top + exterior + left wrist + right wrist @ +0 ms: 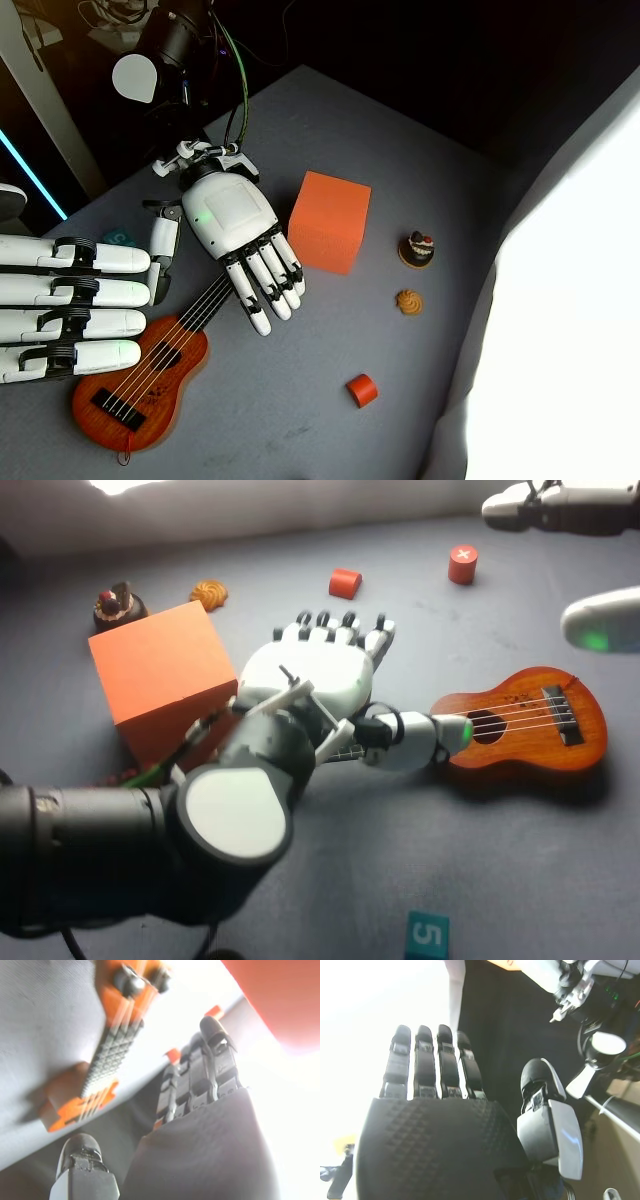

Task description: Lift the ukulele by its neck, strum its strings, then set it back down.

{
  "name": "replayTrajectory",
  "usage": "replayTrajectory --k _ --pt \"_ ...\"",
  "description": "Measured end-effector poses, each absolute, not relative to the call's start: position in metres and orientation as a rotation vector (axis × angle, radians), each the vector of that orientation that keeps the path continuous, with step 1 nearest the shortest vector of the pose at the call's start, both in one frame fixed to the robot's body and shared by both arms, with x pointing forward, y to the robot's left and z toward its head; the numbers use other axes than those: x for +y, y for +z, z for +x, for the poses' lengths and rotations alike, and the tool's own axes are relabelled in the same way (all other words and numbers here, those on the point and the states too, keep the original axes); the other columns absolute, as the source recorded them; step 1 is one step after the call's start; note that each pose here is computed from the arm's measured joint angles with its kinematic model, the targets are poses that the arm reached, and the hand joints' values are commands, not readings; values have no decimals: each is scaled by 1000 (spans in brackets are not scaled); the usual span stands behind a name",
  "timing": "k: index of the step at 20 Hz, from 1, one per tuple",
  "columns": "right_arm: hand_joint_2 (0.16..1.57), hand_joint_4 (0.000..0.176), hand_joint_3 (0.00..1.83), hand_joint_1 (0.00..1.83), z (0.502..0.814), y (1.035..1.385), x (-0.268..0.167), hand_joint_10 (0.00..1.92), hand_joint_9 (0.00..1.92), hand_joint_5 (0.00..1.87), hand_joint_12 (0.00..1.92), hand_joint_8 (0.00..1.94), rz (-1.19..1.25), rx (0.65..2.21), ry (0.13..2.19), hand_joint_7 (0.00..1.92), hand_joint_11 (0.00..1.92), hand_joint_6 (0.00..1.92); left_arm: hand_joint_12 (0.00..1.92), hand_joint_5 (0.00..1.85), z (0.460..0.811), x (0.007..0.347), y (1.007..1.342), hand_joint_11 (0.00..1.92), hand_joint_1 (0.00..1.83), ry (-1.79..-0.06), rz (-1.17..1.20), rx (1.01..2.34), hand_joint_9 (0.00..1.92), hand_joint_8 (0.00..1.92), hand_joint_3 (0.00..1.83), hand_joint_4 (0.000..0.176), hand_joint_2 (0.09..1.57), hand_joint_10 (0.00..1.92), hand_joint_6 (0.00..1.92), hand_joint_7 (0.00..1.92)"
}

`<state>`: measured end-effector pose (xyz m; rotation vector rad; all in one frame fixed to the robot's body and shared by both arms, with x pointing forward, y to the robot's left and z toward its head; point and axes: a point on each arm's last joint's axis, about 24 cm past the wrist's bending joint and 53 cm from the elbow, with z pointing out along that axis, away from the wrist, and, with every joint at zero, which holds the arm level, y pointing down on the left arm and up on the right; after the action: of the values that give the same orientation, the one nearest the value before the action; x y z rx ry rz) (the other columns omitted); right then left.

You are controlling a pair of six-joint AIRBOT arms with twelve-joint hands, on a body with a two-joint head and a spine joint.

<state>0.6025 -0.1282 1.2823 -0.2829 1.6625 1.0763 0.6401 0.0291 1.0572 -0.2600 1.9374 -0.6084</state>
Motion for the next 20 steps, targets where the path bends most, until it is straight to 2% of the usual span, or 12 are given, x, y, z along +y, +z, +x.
replayTrajectory --k 2,7,8,9,10,12,13,15,17,19,20 --pt "1277 0 1 0 590 1281 -118 8 104 140 187 0 -388 1640 1074 166 0 2 382 0 644 23 1070 0 0 -626 -198 1936 22 1 2 96 966 3 0 7" --pt "1277 0 1 0 584 1283 -114 3 92 136 135 4 -455 1608 1059 167 0 8 393 0 652 12 1102 0 0 -696 -69 1933 48 5 10 100 988 13 0 14" --pt "1275 0 0 0 584 1282 -114 6 101 150 261 4 -455 1611 1059 175 0 13 394 0 653 8 1110 0 0 -710 -22 1931 56 10 11 101 993 15 0 28" --pt "1274 0 0 0 584 1279 -114 4 98 145 293 4 -456 1617 1057 176 0 10 354 3 653 5 1119 0 0 -718 29 1928 58 6 6 94 1014 5 0 22" --pt "1276 0 0 0 584 1279 -113 11 79 137 160 11 -460 1617 1056 142 0 6 424 27 654 3 1127 0 0 -733 55 1927 76 7 2 92 1011 8 5 44" --pt "1275 0 0 0 583 1277 -112 13 77 140 132 13 -465 1620 1058 137 0 7 438 21 654 5 1135 0 0 -754 90 1942 69 3 2 88 1011 5 1 40" --pt "1282 0 1 0 583 1278 -111 16 90 140 80 4 -466 1619 1059 148 0 6 560 15 654 10 1137 0 0 -754 97 1963 89 3 0 93 1011 7 2 58" --pt "1282 0 1 0 582 1277 -111 15 91 122 15 1 -467 1620 1060 146 0 10 573 22 655 20 1140 0 0 -744 90 1984 92 5 3 92 1016 8 5 65" --pt "1281 0 0 0 581 1277 -109 13 88 114 0 4 -470 1619 1064 156 0 9 762 44 657 30 1150 0 0 -734 75 1985 171 8 1 91 1017 21 5 110" --pt "1279 0 0 0 579 1277 -107 16 96 128 0 9 -473 1619 1069 167 0 15 789 53 657 34 1155 0 0 -728 75 1990 193 7 1 93 1020 21 4 130" --pt "1273 0 0 0 577 1277 -105 18 100 129 0 9 -476 1619 1074 171 0 15 716 43 655 33 1159 0 0 -735 73 1995 168 4 6 85 1043 5 2 90"
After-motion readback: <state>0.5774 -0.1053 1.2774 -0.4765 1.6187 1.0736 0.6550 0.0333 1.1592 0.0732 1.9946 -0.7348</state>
